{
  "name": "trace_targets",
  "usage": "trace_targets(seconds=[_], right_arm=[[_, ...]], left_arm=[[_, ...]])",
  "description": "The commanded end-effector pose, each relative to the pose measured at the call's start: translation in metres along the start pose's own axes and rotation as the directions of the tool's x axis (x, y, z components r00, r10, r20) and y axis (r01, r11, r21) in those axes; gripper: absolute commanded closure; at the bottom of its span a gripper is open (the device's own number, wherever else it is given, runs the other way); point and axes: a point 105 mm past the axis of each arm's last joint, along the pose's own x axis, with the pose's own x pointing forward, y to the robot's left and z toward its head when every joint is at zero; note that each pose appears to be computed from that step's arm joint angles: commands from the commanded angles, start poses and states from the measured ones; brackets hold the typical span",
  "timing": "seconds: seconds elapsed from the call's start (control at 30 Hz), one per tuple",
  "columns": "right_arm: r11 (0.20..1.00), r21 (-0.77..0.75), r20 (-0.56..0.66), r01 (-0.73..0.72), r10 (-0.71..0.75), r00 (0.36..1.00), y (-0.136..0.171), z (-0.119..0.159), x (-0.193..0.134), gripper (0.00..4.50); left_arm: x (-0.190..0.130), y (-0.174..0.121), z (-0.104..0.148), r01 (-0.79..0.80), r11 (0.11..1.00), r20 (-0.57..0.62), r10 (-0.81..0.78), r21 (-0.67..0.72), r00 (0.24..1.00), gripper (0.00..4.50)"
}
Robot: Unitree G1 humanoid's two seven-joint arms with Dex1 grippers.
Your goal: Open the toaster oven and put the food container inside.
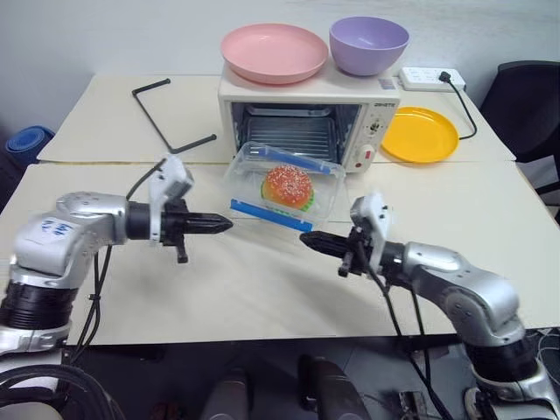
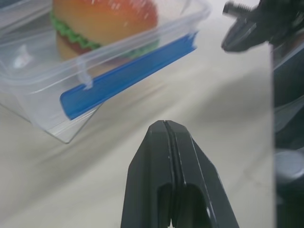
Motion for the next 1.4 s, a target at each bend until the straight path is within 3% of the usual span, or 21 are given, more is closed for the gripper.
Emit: trace_targets(seconds=[0.03, 0.37, 0.6, 0.77, 0.93, 1.07, 1.27, 1.4], right_arm=[[0.985, -0.068, 0.026, 0.158, -0.156, 0.987, -0.027, 0.007, 0.009, 4.47], [0.896, -0.115, 0.147, 0.429, -0.412, 0.899, -0.088, 0.041, 0.037, 4.47], [0.863, -0.102, 0.201, 0.494, -0.469, 0.86, -0.114, 0.058, 0.061, 4.47], [0.87, -0.104, 0.224, 0.481, -0.451, 0.864, -0.115, 0.065, 0.066, 4.47], [0.897, -0.098, 0.242, 0.431, -0.398, 0.885, -0.103, 0.064, 0.053, 4.47], [0.943, -0.08, 0.234, 0.323, -0.297, 0.926, -0.074, 0.057, 0.03, 4.47], [0.981, -0.036, 0.088, 0.191, -0.187, 0.978, -0.034, 0.019, -0.011, 4.47], [0.98, 0.003, -0.003, 0.198, -0.198, 0.98, -0.026, -0.009, -0.023, 4.5]], left_arm=[[0.014, 0.008, 0.019, -0.029, 0.997, 0.049, 0.025, 0.068, 0.998, 4.5], [0.057, 0.048, 0.061, -0.224, 0.975, 0.23, 0.216, 0.007, 0.949, 4.5], [0.068, 0.073, 0.08, -0.328, 0.943, 0.298, 0.327, -0.05, 0.897, 4.5], [0.063, 0.086, 0.083, -0.395, 0.917, 0.317, 0.394, -0.063, 0.863, 4.5], [0.047, 0.088, 0.083, -0.426, 0.904, 0.332, 0.412, -0.035, 0.848, 4.5], [0.019, 0.071, 0.097, -0.373, 0.927, 0.405, 0.353, -0.031, 0.844, 4.5], [-0.049, 0.033, 0.097, -0.262, 0.965, 0.433, 0.229, 0.017, 0.872, 4.5], [-0.081, 0.01, 0.079, -0.22, 0.972, 0.338, 0.179, 0.088, 0.924, 3.3]])
